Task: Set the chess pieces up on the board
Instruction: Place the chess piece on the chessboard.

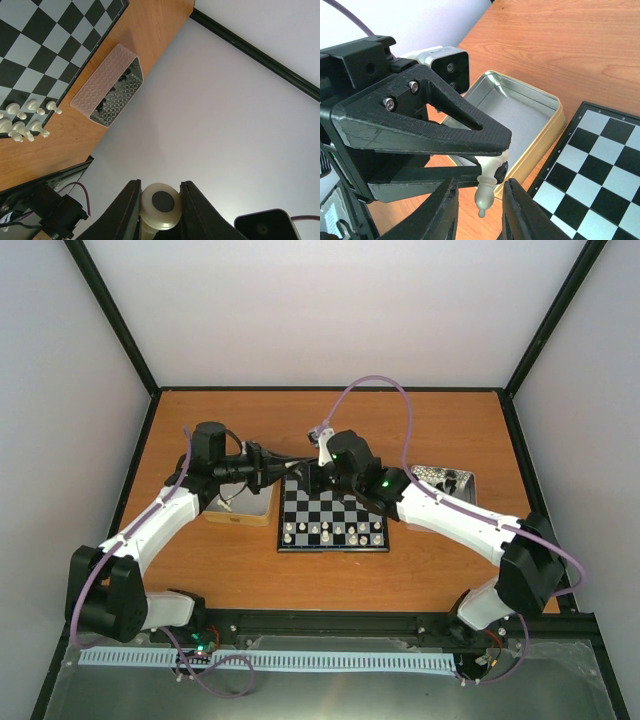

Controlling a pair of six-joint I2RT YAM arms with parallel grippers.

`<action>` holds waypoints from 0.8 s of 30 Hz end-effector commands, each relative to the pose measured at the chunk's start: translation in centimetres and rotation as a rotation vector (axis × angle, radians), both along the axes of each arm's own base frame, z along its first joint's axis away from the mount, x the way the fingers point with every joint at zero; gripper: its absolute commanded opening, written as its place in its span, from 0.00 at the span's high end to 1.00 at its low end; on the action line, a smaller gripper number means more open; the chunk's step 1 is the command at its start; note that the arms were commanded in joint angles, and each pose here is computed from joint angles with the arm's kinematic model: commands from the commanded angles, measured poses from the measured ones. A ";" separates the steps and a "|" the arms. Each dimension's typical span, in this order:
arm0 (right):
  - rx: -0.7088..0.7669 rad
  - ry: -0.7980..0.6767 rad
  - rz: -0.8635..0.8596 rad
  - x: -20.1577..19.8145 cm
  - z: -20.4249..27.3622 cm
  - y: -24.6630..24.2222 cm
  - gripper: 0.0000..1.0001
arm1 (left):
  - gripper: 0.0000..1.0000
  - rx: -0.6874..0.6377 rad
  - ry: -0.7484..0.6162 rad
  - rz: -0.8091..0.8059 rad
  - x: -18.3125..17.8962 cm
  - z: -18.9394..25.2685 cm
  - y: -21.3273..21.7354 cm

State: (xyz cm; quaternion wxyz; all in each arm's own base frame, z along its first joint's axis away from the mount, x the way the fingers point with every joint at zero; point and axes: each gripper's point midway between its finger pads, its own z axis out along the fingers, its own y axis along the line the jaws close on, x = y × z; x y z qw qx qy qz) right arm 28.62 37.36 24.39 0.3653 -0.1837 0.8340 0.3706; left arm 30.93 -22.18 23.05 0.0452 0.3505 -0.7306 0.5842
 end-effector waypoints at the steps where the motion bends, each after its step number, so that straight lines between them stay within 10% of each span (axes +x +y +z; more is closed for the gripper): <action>1: 0.019 -0.024 0.006 0.6 1.1 0.7 0.76 | 0.82 -0.018 -0.020 -0.013 -0.3 1.2 -0.3; 12: 0.000 -0.007 -0.009 0.8 1.1 0.5 0.97 | 0.79 -0.020 -0.009 -0.014 -0.4 1.0 -0.3; 24: -0.102 0.073 -0.010 0.0 0.7 -0.5 0.97 | 0.59 0.071 -0.038 -0.004 -0.2 -0.6 0.3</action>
